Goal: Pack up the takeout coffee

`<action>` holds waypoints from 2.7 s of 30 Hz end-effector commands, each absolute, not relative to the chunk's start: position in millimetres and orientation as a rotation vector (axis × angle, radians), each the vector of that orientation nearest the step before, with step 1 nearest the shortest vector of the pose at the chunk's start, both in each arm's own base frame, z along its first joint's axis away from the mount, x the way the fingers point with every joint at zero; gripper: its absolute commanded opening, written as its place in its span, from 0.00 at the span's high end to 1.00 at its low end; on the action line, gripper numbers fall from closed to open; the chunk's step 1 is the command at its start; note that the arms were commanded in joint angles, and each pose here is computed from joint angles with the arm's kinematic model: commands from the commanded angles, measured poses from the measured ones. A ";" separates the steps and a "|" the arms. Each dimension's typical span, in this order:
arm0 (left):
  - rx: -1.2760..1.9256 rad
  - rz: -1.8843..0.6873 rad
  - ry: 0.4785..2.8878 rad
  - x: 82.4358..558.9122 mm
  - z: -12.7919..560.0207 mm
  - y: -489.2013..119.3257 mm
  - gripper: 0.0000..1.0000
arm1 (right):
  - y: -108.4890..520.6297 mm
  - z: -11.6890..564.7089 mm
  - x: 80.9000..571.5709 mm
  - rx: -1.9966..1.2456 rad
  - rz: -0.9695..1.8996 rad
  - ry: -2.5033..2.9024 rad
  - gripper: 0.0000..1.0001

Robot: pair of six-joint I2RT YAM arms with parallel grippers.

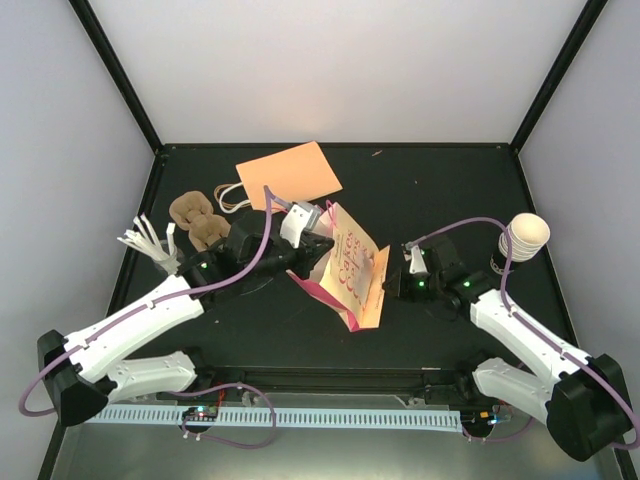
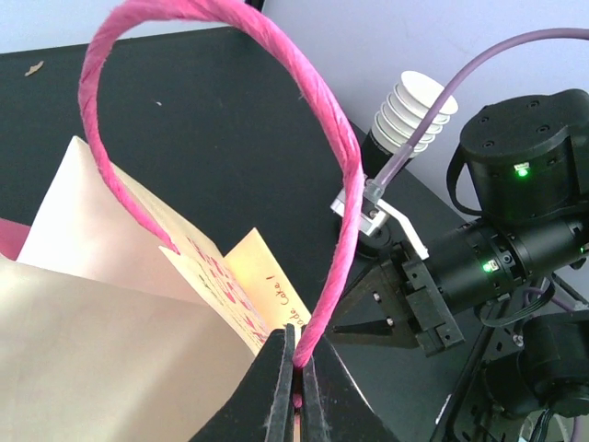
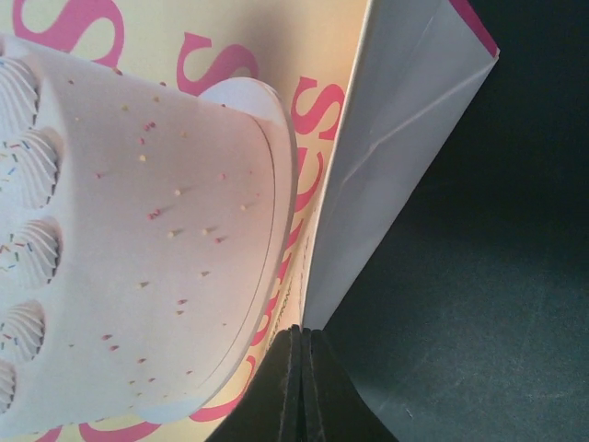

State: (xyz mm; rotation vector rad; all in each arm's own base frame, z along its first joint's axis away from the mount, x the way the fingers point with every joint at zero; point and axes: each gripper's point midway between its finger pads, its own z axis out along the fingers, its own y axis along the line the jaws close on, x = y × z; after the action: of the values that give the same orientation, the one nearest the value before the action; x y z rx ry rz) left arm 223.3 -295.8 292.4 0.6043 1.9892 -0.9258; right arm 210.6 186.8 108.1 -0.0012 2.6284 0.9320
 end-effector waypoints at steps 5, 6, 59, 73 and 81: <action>0.523 -0.986 1.922 226.3 312.8 -280.1 0.99 | 181.9 107.6 209.6 -0.021 0.914 2.605 0.99; 0.519 -0.991 1.921 226.9 313.4 -278.4 0.98 | 182.0 107.6 209.5 -0.023 0.915 2.605 0.99; 0.479 -0.980 1.772 211.8 313.2 -207.7 0.98 | 160.7 76.8 203.9 0.121 0.979 2.630 0.98; 0.718 -1.143 1.619 186.7 365.7 -235.3 0.98 | 175.7 103.2 207.1 -0.086 1.061 2.551 0.73; 0.816 -1.101 1.587 177.5 375.6 -235.0 0.98 | 200.1 139.1 213.7 -0.224 1.245 2.422 0.43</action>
State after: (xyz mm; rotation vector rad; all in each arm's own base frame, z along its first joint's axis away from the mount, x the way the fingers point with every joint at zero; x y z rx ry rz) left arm 187.0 -234.1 363.9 0.7265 1.6389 -1.1120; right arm 206.3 181.9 106.5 -0.1101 2.5498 1.1044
